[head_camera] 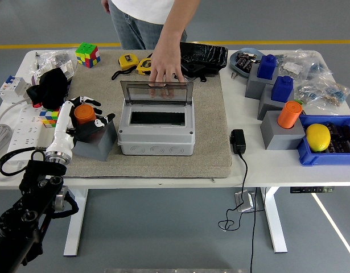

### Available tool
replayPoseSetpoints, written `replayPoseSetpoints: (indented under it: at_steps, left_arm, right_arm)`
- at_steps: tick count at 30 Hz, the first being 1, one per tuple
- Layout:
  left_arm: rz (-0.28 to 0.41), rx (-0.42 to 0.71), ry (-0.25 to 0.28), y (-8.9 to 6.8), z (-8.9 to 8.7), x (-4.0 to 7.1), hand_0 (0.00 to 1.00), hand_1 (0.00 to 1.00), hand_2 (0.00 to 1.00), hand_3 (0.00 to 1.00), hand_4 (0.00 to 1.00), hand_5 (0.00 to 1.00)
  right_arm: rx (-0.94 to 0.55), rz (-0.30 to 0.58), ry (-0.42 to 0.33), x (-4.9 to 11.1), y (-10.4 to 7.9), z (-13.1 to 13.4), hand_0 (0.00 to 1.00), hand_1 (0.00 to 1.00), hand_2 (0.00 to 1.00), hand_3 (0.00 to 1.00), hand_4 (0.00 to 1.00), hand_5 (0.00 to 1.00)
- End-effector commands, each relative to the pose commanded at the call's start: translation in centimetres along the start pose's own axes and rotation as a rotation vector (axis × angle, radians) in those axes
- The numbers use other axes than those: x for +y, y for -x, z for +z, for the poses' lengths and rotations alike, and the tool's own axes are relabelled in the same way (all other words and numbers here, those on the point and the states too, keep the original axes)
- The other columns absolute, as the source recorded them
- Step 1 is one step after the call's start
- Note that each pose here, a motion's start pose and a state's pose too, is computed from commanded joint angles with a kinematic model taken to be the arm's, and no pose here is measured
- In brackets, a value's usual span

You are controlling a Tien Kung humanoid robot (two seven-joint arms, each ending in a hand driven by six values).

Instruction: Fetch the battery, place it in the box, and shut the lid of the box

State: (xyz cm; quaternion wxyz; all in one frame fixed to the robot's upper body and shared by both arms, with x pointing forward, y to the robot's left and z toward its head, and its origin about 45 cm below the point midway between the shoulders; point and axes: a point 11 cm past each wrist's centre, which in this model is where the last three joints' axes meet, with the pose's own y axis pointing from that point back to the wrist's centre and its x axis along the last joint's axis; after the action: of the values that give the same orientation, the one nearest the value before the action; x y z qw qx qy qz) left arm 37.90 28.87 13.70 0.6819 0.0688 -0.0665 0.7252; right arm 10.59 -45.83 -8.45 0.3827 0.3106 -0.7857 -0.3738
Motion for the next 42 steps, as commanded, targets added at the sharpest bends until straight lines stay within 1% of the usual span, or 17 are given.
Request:
replayPoseSetpoints:
  at_steps: [5,6,11,12,17,18,23,24,29,30,35,36,37,41,42]
  left_arm:
    - [0.015,0.011,0.005,-0.1,0.1,0.0,0.262,0.307,0.272,0.304,0.998,0.002]
    - [0.016,0.012,0.006,-0.1,0.1,0.0,0.163,0.175,0.196,0.211,0.902,0.002]
    - [0.036,0.006,0.004,-0.3,0.0,0.0,0.163,0.175,0.196,0.211,0.902,0.002]
    - [0.039,0.005,0.004,-0.3,-0.1,0.0,0.115,0.114,0.148,0.162,0.838,0.006]
    - [0.066,0.007,0.012,-0.6,0.0,0.1,0.115,0.114,0.148,0.162,0.838,0.006]
    - [0.069,0.009,0.013,-0.6,0.0,0.0,0.108,0.087,0.117,0.128,0.835,0.03]
    - [0.085,0.021,0.023,-0.7,0.3,0.0,0.108,0.087,0.117,0.128,0.835,0.03]
    - [0.087,0.024,0.025,-0.7,0.3,0.0,0.108,0.084,0.111,0.119,0.789,0.097]
    - [0.097,0.031,0.038,-0.8,0.7,-0.2,0.108,0.084,0.111,0.119,0.789,0.097]
    - [0.098,0.032,0.042,-0.8,0.9,-0.2,0.108,0.087,0.112,0.116,0.766,0.112]
    - [0.105,0.027,0.065,-1.1,1.8,-0.6,0.108,0.087,0.112,0.116,0.766,0.112]
    - [0.106,0.023,0.069,-1.2,2.0,-0.7,0.108,0.085,0.112,0.114,0.757,0.135]
    - [0.106,0.017,0.072,-1.2,2.1,-0.7,0.108,0.085,0.112,0.114,0.757,0.135]
    - [0.119,-0.032,0.105,-1.8,3.5,-1.0,0.108,0.085,0.112,0.114,0.757,0.135]
    - [0.124,-0.051,0.117,-2.0,4.0,-1.1,0.107,0.083,0.109,0.11,0.734,0.165]
  right_arm:
    - [0.0,-0.002,-0.001,0.0,0.1,0.0,0.856,0.79,0.742,0.773,0.998,0.998]
    - [0.0,-0.003,-0.001,0.0,0.2,-0.1,0.856,0.792,0.742,0.773,0.998,0.998]
    - [-0.001,-0.004,0.0,0.0,0.2,0.1,0.856,0.792,0.742,0.773,0.998,0.998]
    - [-0.002,-0.004,0.0,0.0,0.2,0.1,0.855,0.791,0.742,0.773,0.998,0.998]
    - [-0.002,-0.001,-0.001,0.0,0.1,-0.1,0.855,0.791,0.742,0.773,0.998,0.998]
    - [-0.001,-0.002,-0.001,0.0,0.1,-0.1,0.854,0.791,0.742,0.773,0.998,0.998]
    - [-0.002,-0.004,-0.001,0.0,0.2,-0.1,0.854,0.791,0.742,0.773,0.998,0.998]
    - [-0.002,-0.004,-0.001,0.0,0.2,-0.1,0.855,0.791,0.743,0.773,0.998,0.998]
    - [-0.004,-0.002,0.002,0.0,0.2,0.0,0.855,0.791,0.743,0.773,0.998,0.998]
    - [-0.003,-0.002,0.001,0.0,0.2,0.0,0.854,0.791,0.742,0.773,0.998,0.998]
    - [-0.003,-0.002,-0.002,0.0,0.2,-0.1,0.854,0.791,0.742,0.773,0.998,0.998]
    - [-0.003,-0.002,-0.003,0.0,0.2,-0.2,0.854,0.791,0.743,0.772,0.998,0.998]
    - [-0.003,-0.003,-0.003,0.0,0.2,-0.2,0.854,0.791,0.743,0.772,0.998,0.998]
    - [-0.005,-0.002,-0.002,0.0,0.2,-0.1,0.854,0.791,0.743,0.772,0.998,0.998]
    - [-0.006,-0.002,-0.001,0.0,0.2,-0.1,0.854,0.791,0.743,0.773,0.998,0.998]
